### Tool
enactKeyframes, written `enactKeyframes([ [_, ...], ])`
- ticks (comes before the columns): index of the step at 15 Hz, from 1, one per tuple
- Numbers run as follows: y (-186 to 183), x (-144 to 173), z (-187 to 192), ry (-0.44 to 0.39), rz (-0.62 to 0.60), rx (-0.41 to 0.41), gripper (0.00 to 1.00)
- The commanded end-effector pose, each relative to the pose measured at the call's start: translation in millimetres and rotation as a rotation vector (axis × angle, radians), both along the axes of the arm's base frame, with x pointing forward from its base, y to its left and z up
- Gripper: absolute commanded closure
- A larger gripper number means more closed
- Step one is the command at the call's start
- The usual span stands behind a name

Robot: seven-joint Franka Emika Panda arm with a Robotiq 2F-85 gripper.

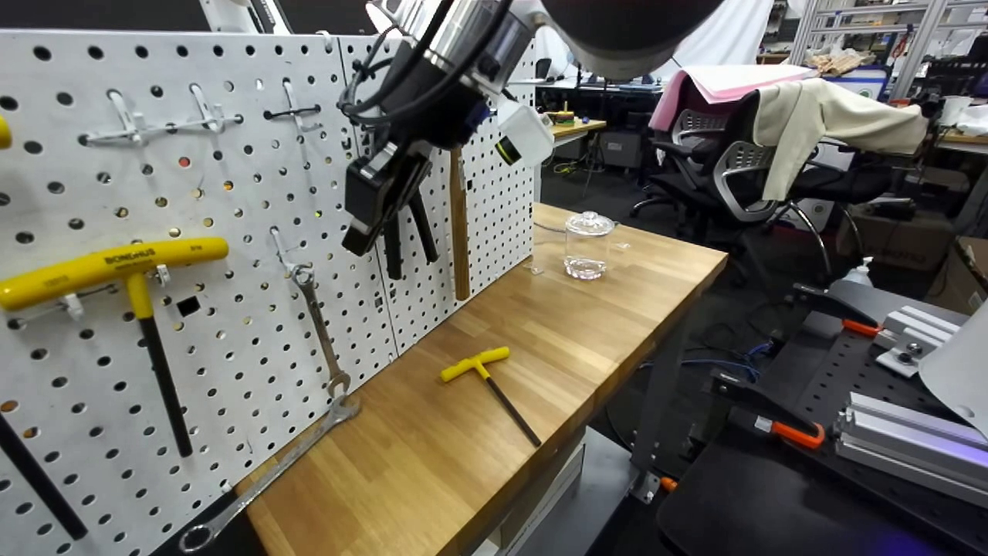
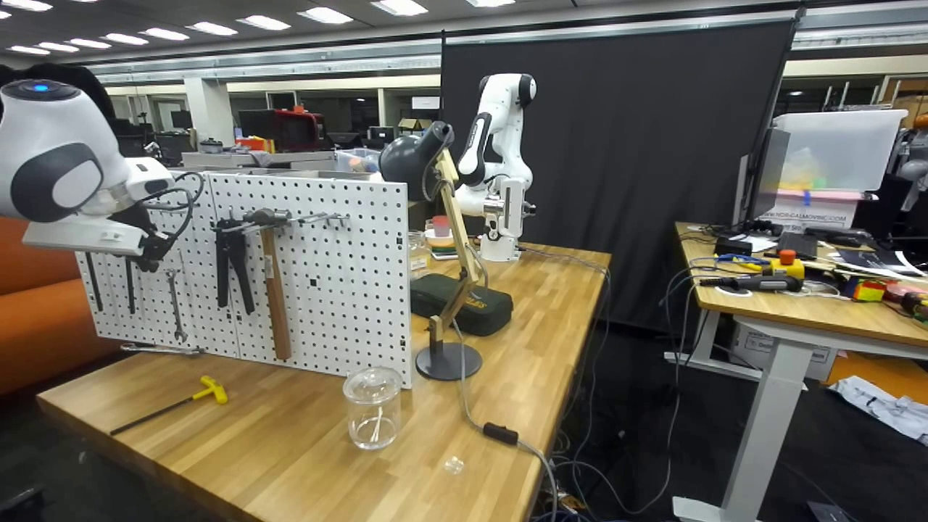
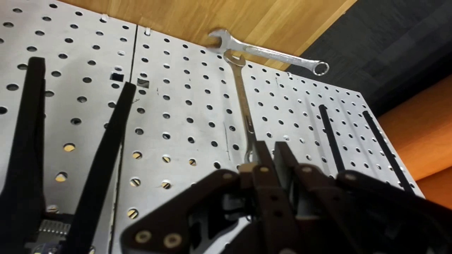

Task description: Remove the wrench from the peg board

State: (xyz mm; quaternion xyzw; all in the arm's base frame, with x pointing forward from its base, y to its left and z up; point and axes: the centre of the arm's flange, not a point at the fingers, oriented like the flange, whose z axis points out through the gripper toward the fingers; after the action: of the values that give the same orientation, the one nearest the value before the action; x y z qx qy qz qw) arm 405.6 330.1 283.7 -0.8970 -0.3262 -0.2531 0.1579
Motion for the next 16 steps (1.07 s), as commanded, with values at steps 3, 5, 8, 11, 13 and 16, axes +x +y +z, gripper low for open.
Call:
enactKeyframes([
  [3,-37,5,18,-0.002,-0.006,-0.019,0.97],
  [5,-44,4,25,0.000,-0.021,-0.021,0.62],
  [8,-27,12,9,-0.005,-0.034,-0.005,0.67],
  [11,-26,11,9,-0.003,-0.031,-0.008,0.62],
  [13,-26,10,9,-0.003,-0.031,-0.008,0.62],
  [16,-26,11,8,-0.002,-0.031,-0.009,0.62],
])
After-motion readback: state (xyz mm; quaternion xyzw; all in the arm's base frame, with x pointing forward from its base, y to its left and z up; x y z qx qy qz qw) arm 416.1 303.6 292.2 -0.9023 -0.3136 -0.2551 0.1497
